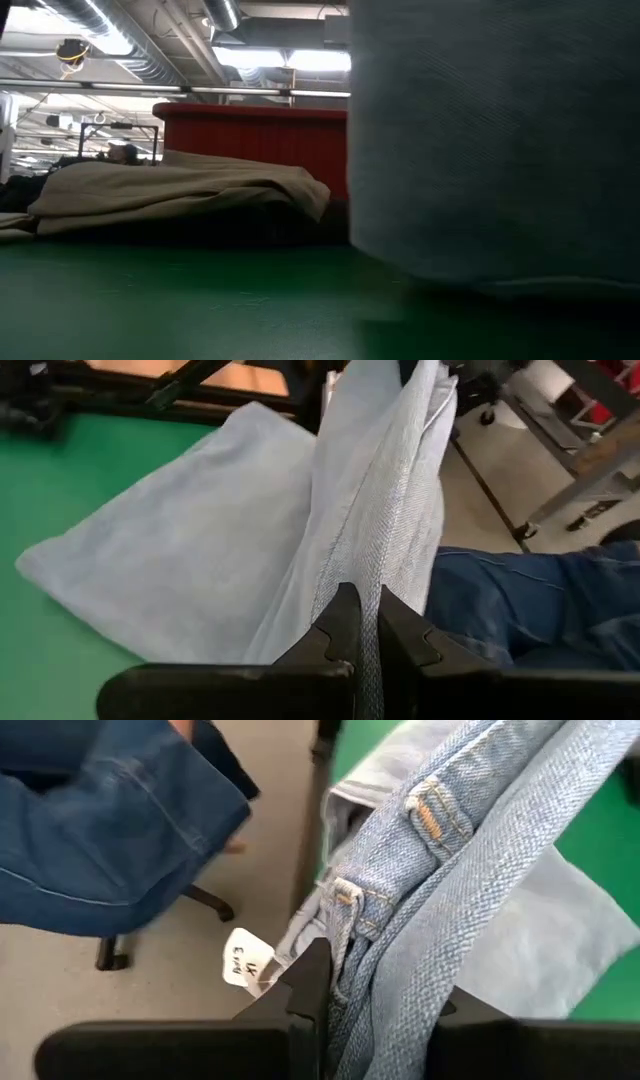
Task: Fold Laundry from Bin
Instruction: Fold the light blue pants
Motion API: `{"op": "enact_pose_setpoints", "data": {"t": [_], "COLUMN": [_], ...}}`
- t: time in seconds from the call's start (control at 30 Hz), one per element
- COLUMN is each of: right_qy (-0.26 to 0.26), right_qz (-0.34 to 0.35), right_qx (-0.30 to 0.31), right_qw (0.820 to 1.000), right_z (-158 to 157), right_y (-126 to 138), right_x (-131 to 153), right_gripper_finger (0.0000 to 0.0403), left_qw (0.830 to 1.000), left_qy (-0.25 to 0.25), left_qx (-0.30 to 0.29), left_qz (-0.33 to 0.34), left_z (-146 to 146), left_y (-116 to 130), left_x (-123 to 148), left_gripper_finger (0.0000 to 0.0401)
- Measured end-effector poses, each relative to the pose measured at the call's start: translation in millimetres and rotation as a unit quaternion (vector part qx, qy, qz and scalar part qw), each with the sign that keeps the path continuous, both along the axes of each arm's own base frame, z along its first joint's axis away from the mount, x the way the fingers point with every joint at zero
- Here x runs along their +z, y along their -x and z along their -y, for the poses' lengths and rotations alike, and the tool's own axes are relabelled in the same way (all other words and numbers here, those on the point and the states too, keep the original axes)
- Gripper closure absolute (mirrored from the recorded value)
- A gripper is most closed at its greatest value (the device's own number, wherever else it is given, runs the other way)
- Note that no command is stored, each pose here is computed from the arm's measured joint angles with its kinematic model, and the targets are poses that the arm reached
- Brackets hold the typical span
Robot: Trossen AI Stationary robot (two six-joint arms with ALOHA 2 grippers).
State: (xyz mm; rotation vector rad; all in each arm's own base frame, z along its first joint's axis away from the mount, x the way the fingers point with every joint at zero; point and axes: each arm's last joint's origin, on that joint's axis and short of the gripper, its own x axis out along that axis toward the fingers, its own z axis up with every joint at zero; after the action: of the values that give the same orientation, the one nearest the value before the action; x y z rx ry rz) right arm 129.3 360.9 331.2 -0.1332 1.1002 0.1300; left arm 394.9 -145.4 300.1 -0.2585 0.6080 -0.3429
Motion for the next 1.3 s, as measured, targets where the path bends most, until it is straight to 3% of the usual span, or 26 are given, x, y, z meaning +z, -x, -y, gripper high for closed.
{"op": "enact_pose_setpoints", "data": {"t": [0.3, 0.63, 0.87, 1.03, 1.3], "right_qy": [0.044, 0.078, 0.091, 0.112, 0.154], "right_qz": [-0.085, -0.172, -0.206, -0.229, -0.265], "right_qx": [-0.073, -0.114, -0.159, -0.165, -0.158], "right_qw": [0.993, 0.975, 0.961, 0.953, 0.939], "right_z": [9, 15, 19, 23, 32], "right_y": [14, 20, 23, 25, 30], "right_x": [-23, -54, -70, -83, -104], "right_gripper_finger": [0.0341, 0.0341, 0.0341, 0.0341, 0.0335], "left_qw": [0.999, 0.997, 0.993, 0.988, 0.969], "left_qy": [-0.011, -0.035, -0.084, -0.117, -0.213], "left_qx": [0.036, 0.062, 0.072, 0.069, 0.074], "left_qz": [-0.015, 0.021, 0.045, 0.070, 0.097], "left_z": [-25, -61, -78, -83, -85], "left_y": [-30, -61, -76, -87, -98], "left_x": [-36, -65, -89, -111, -142], "left_gripper_finger": [0.0397, 0.0397, 0.0397, 0.0393, 0.0391]}}
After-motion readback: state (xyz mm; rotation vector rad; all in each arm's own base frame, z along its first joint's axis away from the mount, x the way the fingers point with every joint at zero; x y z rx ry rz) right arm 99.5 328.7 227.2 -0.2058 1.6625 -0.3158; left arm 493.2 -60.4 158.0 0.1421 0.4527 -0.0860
